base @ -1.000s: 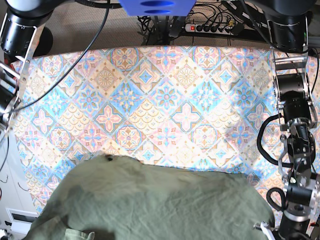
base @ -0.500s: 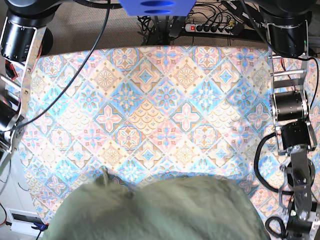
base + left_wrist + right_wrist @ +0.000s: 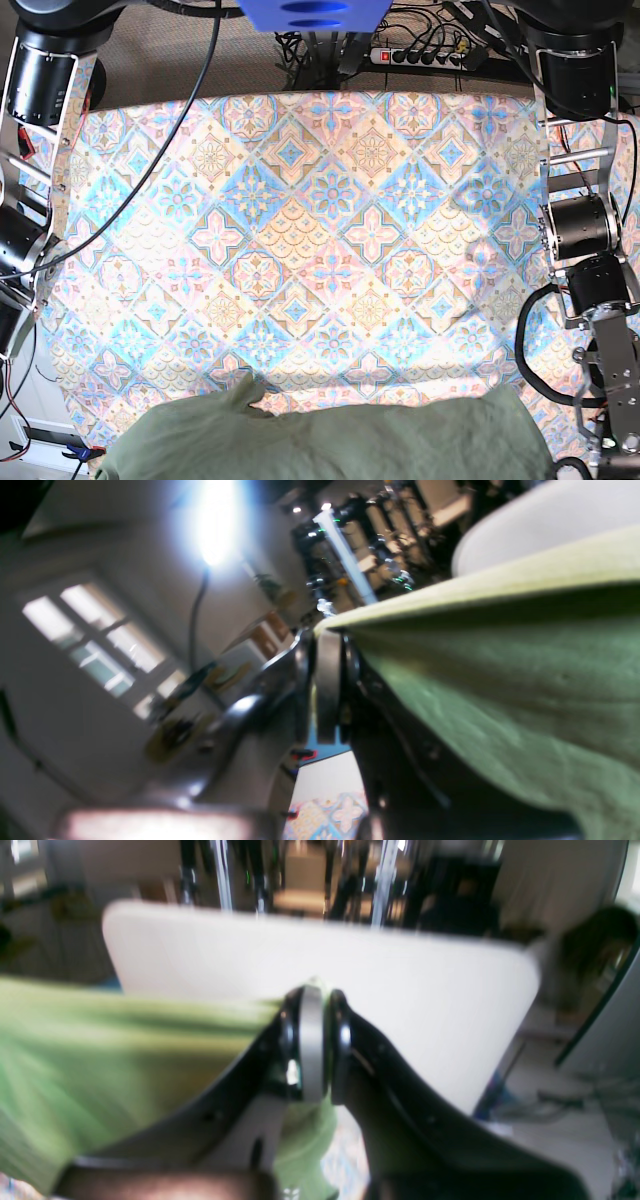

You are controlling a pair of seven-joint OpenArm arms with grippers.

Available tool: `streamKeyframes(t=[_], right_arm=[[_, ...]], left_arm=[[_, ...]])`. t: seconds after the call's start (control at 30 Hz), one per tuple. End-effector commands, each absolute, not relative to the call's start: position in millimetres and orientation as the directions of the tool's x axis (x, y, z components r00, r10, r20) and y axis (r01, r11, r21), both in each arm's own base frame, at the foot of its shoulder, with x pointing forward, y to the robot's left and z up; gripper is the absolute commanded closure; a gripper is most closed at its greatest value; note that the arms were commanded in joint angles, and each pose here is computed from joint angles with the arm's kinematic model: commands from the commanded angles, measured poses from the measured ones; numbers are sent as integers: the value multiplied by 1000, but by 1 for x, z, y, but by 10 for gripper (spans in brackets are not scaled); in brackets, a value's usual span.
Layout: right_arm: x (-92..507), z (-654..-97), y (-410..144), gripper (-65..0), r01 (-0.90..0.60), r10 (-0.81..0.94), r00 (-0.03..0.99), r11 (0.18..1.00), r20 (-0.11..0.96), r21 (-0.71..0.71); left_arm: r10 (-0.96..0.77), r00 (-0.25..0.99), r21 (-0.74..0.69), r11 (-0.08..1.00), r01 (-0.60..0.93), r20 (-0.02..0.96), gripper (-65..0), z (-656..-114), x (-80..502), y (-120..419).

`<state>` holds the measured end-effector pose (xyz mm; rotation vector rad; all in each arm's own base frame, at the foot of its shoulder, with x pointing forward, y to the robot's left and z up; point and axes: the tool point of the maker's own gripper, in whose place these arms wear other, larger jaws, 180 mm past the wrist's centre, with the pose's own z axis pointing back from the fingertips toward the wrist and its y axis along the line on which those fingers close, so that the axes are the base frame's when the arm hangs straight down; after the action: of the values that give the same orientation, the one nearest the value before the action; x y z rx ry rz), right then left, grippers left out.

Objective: Layout the t-shirt on the table in an organized manner, then fold the t-shirt properly
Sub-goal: 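Lift the shirt high with both grippers, stretching it between them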

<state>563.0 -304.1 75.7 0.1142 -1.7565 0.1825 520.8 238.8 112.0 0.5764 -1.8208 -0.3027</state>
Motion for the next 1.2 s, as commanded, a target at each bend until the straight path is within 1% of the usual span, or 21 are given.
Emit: streamKeyframes(t=[0.0, 0.13, 0.23, 0.33, 0.47, 0.53, 0.6, 0.7, 0.83, 1.0, 1.17], right_arm=[[552, 115, -309, -2, -162, 19, -293, 984, 956, -69], [555, 106, -309, -2, -164, 25, -250, 984, 968, -67], [556, 105, -306, -2, -168, 28, -245, 983, 969, -71], [562, 99, -292, -2, -185, 72, -223, 976, 972, -115], [566, 92, -281, -2, -201, 110, -201, 968, 973, -151], [568, 94, -276, -2, -208, 118, -219, 964, 969, -164], [573, 87, -273, -2, -217, 109, -223, 963, 969, -159], [584, 64, -280, -2, -220, 56, -206, 970, 977, -101], [592, 41, -291, -2, -211, -5, -189, 977, 982, -36], [590, 49, -294, -2, -207, -14, -233, 978, 972, -36], [589, 49, -295, -2, -205, -13, -232, 978, 973, -36]], left_arm=[[-533, -329, 449, 842, -299, 779, 0, 157, 504, 243], [-536, -328, 451, 840, -303, 778, 0, 158, 504, 245], [-536, -324, 455, 841, -294, 780, 0, 155, 507, 241], [-561, -312, 494, 826, -270, 767, 0, 148, 513, 228], [-561, -260, 509, 826, -243, 786, 0, 129, 530, 230], [-555, -234, 510, 830, -228, 799, 0, 120, 538, 233], [-542, -257, 500, 840, -212, 800, 0, 126, 545, 223], [-529, -234, 490, 847, -205, 816, 0, 123, 554, 229], [-505, -277, 468, 863, -192, 817, 0, 142, 565, 217], [-540, -356, 488, 842, -230, 763, 0, 172, 558, 201], [-542, -353, 492, 840, -229, 762, 0, 173, 558, 199]])
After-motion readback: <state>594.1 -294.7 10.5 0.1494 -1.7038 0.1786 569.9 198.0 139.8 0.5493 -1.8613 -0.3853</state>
